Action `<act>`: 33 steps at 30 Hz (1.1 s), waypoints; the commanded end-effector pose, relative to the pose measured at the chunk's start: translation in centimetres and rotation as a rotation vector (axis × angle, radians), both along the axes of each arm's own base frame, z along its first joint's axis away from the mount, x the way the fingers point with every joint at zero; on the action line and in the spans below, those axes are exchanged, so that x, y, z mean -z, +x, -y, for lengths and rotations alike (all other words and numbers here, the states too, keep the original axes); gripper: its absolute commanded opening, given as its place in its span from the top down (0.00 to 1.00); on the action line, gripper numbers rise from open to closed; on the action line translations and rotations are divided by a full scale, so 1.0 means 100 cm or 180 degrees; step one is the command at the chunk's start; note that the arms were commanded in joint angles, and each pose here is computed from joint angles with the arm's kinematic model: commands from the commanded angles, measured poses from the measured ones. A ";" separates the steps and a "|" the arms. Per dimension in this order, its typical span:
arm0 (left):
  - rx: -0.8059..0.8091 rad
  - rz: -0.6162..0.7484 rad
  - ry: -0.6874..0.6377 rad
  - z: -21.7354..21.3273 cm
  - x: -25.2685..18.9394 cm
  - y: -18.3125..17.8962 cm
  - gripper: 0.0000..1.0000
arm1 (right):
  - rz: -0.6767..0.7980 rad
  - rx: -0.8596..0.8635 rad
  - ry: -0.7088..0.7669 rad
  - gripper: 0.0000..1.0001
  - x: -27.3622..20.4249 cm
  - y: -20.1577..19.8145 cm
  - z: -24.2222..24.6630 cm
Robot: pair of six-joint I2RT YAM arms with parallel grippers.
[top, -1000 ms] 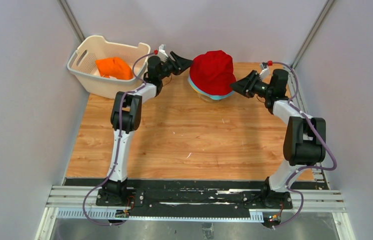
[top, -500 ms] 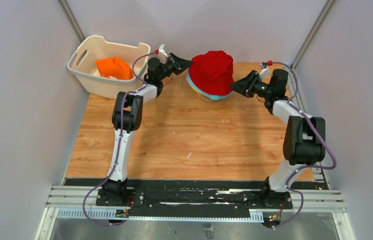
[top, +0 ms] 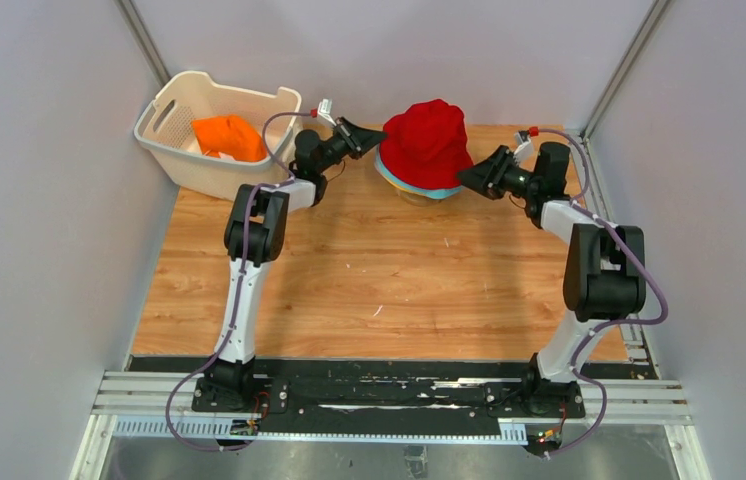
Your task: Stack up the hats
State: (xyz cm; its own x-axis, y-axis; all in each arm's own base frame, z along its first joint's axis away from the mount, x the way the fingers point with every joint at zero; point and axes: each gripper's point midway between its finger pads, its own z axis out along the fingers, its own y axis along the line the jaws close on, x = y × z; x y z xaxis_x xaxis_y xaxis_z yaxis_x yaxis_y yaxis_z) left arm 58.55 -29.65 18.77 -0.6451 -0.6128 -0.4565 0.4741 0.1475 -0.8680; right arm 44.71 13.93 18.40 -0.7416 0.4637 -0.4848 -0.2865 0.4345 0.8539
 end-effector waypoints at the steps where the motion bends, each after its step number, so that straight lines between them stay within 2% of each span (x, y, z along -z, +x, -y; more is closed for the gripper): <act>1: -0.0039 -0.0414 -0.0028 -0.001 0.036 -0.007 1.00 | 0.0022 -0.0092 0.0033 0.55 0.002 0.001 -0.010; 27: -0.0146 -0.0676 0.0063 -0.006 0.076 -0.011 1.00 | -0.0108 0.0068 0.0032 0.55 0.013 0.000 0.007; 33: -0.0153 -0.0699 0.0076 -0.007 0.079 -0.011 1.00 | -0.0110 0.0119 0.0175 0.55 0.017 0.007 0.014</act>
State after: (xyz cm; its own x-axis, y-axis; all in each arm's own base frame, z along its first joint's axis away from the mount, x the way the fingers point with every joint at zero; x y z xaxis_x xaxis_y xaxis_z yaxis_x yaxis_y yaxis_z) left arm 57.19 -29.62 17.22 -0.6247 -0.6210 -0.4734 0.4893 0.1611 -0.8571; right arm 44.71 13.42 16.76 -0.7557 0.4866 -0.4384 -0.2350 0.4232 0.8750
